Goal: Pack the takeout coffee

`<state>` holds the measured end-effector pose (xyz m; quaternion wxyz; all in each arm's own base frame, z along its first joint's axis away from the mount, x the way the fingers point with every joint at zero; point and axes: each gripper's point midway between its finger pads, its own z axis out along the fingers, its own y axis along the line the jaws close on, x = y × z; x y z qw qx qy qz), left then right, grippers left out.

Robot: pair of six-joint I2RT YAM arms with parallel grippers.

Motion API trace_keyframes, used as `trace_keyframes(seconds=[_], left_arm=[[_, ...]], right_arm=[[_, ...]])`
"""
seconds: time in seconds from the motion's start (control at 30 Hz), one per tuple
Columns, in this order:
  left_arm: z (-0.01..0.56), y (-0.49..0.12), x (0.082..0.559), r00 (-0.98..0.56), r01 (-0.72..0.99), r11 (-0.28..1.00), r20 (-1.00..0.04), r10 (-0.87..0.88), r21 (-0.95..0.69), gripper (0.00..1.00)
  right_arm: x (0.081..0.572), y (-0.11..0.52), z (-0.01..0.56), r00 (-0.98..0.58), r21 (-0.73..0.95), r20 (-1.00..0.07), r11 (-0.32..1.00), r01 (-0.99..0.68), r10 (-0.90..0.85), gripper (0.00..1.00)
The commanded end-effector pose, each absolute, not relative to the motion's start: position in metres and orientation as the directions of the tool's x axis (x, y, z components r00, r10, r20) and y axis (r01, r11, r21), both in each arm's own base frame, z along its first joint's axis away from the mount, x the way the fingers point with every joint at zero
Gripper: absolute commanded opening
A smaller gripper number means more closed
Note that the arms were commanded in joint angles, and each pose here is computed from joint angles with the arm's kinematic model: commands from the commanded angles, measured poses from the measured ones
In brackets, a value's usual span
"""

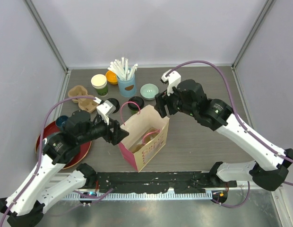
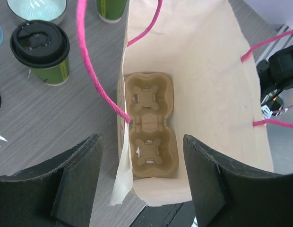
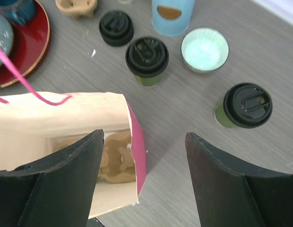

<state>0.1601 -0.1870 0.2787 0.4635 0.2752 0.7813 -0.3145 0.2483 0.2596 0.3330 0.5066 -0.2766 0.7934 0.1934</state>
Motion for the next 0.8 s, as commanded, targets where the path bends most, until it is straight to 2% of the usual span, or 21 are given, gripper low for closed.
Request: trace_keyframes(seconds=[0.0,0.13,0.23,0.27,0.33,0.47,0.77], left_arm=[[0.28,-0.195,0.165,-0.421,0.725,0.637,-0.901,0.109,-0.262,0.71],[0.286,-0.194,0.168,-0.391,0.733,0.639,-0.913,0.115,-0.234,0.71],[0.293,-0.192,0.168,-0.367,0.739,0.641,-0.923,0.12,-0.21,0.71],[0.296,-0.19,0.17,-0.356,0.736,0.647,-0.927,0.119,-0.2,0.71],[0.297,-0.188,0.171,-0.34,0.735,0.654,-0.932,0.127,-0.18,0.71],[0.303,-0.179,0.177,-0.301,0.712,0.689,-0.945,0.127,-0.134,0.78],[0.325,-0.139,0.186,-0.207,0.588,0.805,-0.977,0.051,-0.083,0.91]], right_arm=[[0.248,0.262,0.303,-0.406,0.031,-0.843,0.722,-0.692,-0.353,0.73],[0.257,0.259,0.283,-0.446,0.033,-0.812,0.733,-0.679,-0.377,0.67],[0.26,0.261,0.276,-0.453,0.029,-0.802,0.732,-0.681,-0.389,0.56],[0.26,0.263,0.274,-0.454,0.035,-0.801,0.727,-0.686,-0.391,0.49],[0.254,0.269,0.27,-0.461,0.064,-0.795,0.7,-0.711,-0.395,0.43],[0.251,0.271,0.264,-0.486,0.095,-0.786,0.703,-0.705,-0.381,0.23],[0.253,0.276,0.28,-0.532,0.193,-0.813,0.754,-0.628,-0.236,0.01]])
